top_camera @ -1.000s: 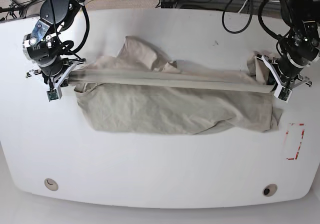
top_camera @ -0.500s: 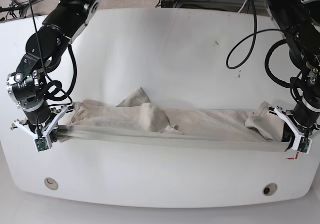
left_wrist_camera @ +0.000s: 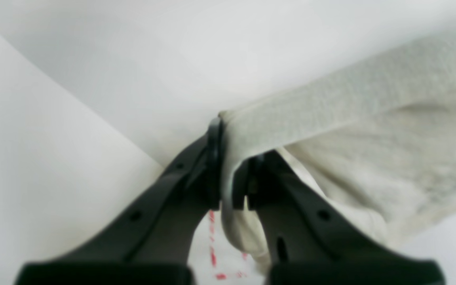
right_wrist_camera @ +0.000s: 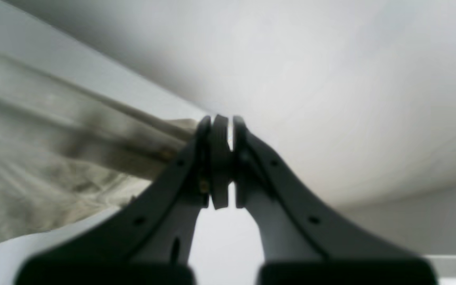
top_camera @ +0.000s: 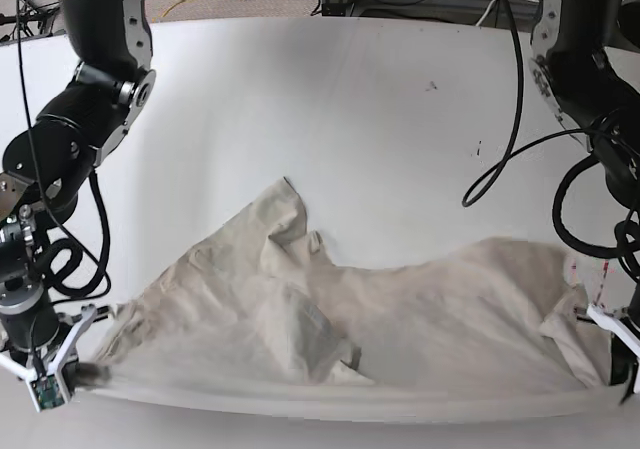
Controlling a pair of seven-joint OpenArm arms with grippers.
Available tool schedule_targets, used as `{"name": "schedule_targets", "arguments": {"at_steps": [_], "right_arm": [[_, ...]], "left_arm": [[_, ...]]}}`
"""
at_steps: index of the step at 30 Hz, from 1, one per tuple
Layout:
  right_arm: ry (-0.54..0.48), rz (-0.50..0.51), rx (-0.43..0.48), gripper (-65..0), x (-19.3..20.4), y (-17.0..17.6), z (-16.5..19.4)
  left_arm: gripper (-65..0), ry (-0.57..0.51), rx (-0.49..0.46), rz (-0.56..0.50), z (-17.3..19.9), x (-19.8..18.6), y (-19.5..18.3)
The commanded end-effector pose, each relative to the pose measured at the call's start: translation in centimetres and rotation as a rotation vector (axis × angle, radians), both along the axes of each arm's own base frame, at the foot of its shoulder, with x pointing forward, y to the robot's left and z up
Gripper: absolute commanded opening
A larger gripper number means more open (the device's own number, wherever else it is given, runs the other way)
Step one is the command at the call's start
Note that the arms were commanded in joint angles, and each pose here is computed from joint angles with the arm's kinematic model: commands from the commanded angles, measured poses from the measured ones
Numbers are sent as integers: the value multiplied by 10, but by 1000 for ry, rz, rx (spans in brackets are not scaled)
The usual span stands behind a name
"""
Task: Fold the T-shirt properly
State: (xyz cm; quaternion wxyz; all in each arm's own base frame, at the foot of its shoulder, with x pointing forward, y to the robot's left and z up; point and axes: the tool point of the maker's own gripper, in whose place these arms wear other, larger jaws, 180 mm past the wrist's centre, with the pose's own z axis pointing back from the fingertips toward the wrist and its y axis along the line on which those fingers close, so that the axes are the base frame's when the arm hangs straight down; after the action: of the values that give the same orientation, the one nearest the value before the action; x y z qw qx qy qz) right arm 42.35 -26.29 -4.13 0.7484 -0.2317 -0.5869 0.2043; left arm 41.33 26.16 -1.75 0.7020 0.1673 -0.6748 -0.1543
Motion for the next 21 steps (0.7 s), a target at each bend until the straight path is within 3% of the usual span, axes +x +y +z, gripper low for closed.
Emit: {"name": "schedule_targets", "arguments": {"at_steps": [1, 5, 11, 15, 21], "right_arm": [[-65, -87, -68, -650, -5, -19, 41], [-146, -110, -121, -650, -9, -20, 92], [-218, -88, -229, -650, -10, -2, 138], [-186, -86, -240, -650, -8, -2, 125], [-63, -85, -176, -650, -3, -10, 63]], "left_arm": [[-650, -110, 14, 68, 42, -6, 16], [-650, -207, 22, 90, 85, -11, 23], [-650, -250, 55, 74, 119, -6, 21], [-650, -197, 72, 56, 99, 1, 14], [-650, -118, 77, 49, 67, 6, 12]]}}
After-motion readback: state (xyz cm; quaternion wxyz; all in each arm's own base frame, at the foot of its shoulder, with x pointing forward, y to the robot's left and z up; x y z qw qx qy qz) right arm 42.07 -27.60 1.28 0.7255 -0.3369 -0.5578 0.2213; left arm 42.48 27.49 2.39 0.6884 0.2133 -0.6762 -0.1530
